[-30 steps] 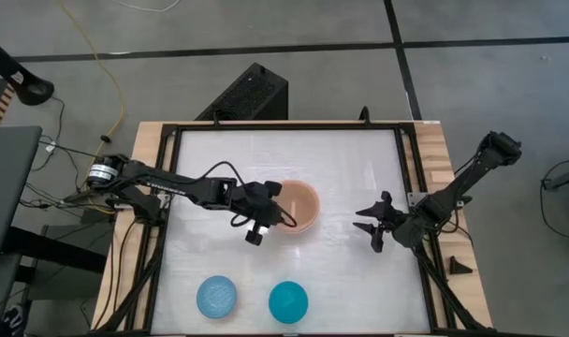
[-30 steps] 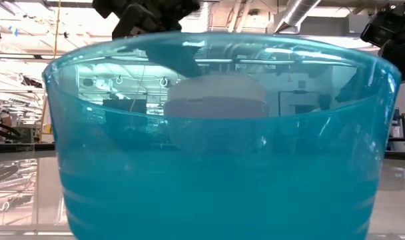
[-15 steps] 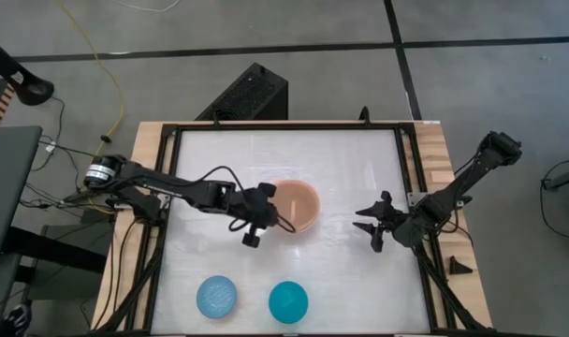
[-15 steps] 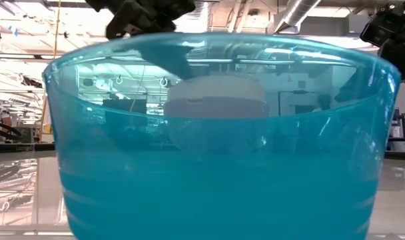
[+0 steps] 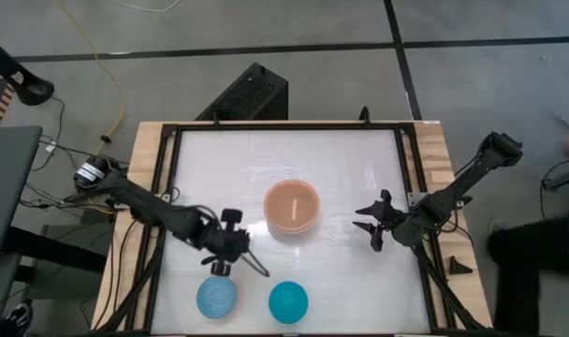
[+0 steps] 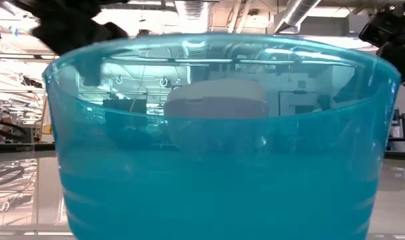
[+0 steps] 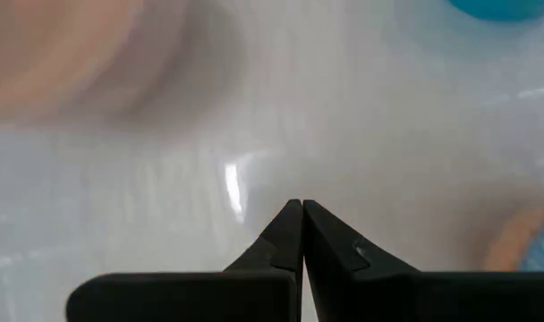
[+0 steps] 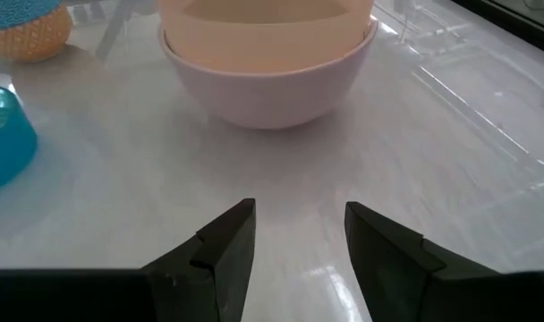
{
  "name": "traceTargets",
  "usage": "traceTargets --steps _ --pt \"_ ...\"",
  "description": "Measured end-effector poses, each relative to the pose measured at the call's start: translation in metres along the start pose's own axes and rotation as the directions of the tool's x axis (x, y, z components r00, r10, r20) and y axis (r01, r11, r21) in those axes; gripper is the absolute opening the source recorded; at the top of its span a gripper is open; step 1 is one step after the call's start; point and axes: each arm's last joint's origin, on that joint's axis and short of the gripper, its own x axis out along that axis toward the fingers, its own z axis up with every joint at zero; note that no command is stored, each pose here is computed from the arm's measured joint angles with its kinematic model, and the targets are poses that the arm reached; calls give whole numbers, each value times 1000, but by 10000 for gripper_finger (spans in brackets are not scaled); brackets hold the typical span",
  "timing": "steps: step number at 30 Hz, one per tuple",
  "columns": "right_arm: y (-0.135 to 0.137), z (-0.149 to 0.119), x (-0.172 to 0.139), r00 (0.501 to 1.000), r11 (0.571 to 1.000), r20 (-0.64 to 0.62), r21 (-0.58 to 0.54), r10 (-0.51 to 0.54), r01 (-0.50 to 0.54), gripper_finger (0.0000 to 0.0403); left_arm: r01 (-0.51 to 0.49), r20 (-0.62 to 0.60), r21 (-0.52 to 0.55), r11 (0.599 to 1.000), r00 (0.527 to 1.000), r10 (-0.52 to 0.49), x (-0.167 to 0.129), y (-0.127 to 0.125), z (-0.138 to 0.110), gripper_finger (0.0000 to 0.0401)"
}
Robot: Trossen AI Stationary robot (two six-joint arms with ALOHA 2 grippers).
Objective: Nest bowls inside each other
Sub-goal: Stack the blue patterned bowl on top of the light orange bowl
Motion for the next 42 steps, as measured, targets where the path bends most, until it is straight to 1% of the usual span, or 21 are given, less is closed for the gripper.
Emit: traceTargets --steps 4,7,10,14,17,21,27,31,36,42 --pt "0 0 0 1000 1000 2 4 -1 1 205 18 -52 -10 1000 998 -19 -3 -18 -10 5" --pt "0 1 0 1000 1000 3 6 1 -1 205 42 -55 -28 999 998 -43 -5 -25 -12 26" --pt "0 1 0 1000 1000 1 6 2 -2 205 62 -67 -58 996 996 -66 -6 -29 -14 61" --pt "0 0 0 1000 1000 -7 7 14 -14 205 100 -104 -110 989 988 -112 -7 -33 -17 117" --pt "1 0 0 1000 1000 -7 7 16 -16 205 110 -118 -139 984 985 -127 -7 -34 -19 155" --pt "1 1 0 1000 1000 -3 12 18 -18 205 164 -125 -177 970 974 -187 5 -36 -29 185" --pt "1 1 0 1000 1000 -3 12 19 -19 205 277 -116 -256 926 942 -314 28 -38 -51 189" --pt "1 1 0 1000 1000 -2 14 20 -20 205 331 -93 -282 900 925 -369 36 -40 -58 188" --pt "2 2 0 1000 999 5 22 25 -26 205 331 -103 -263 906 924 -368 37 -35 -60 188" --pt "2 2 0 1000 999 4 23 26 -26 205 327 -99 -249 912 928 -359 27 -16 -58 187"
